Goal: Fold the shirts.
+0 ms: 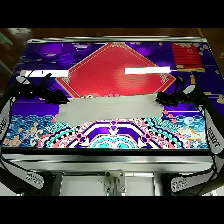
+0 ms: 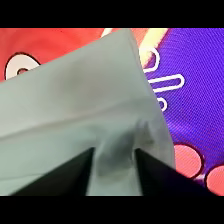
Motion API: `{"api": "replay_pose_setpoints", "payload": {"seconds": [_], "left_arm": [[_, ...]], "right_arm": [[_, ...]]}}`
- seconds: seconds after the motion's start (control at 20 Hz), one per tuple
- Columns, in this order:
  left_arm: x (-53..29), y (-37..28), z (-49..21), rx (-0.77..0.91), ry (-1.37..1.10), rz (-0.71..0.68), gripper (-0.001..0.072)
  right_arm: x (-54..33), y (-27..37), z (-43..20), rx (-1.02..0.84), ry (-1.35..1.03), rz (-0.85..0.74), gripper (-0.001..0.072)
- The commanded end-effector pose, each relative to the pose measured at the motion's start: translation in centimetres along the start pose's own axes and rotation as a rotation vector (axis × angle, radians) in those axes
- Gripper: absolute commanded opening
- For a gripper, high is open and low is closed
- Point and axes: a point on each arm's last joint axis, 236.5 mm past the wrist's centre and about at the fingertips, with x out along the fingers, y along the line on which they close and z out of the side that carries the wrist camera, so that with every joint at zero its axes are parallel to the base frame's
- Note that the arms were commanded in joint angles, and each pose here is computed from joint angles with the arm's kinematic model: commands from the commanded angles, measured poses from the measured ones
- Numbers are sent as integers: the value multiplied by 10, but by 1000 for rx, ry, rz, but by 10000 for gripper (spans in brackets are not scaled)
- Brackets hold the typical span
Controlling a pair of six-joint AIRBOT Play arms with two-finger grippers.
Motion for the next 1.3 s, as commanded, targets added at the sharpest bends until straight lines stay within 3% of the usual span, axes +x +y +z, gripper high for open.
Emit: {"api": "replay_pose_setpoints", "payload": {"seconds": [0.0,0.15,0.2,0.65,0.7,0.8,0.85,0.9,0.95,1.0,1.1,1.25], "left_arm": [[1,-2,-14,-21,83,-30,611],[-19,-2,-24,-51,132,-54,610],[-25,-1,-24,-71,132,-56,610],[-56,-26,-12,-26,44,-70,609],[-57,-27,-12,-18,42,-71,608],[-57,-30,-11,-18,37,-81,592],[-57,-32,-11,-18,37,-86,588],[-55,-34,-11,-13,41,-88,472],[-52,-38,-12,-6,48,-89,270],[-47,-44,-13,8,61,-91,149],[-26,-65,-15,39,77,-103,54],[36,-116,-11,74,29,-149,40]], "right_arm": [[-5,-5,2,-14,14,-1,598],[-24,-19,12,48,-3,-5,601],[-25,-26,9,104,10,-1,670],[21,12,0,409,100,331,650],[22,13,0,417,101,336,507],[21,13,0,410,100,336,98],[15,17,1,372,96,346,67],[6,23,5,314,78,357,66],[-6,29,10,272,56,366,66],[-21,38,15,245,33,376,66],[-62,62,20,177,2,414,66],[-126,102,8,98,6,475,65]]}}
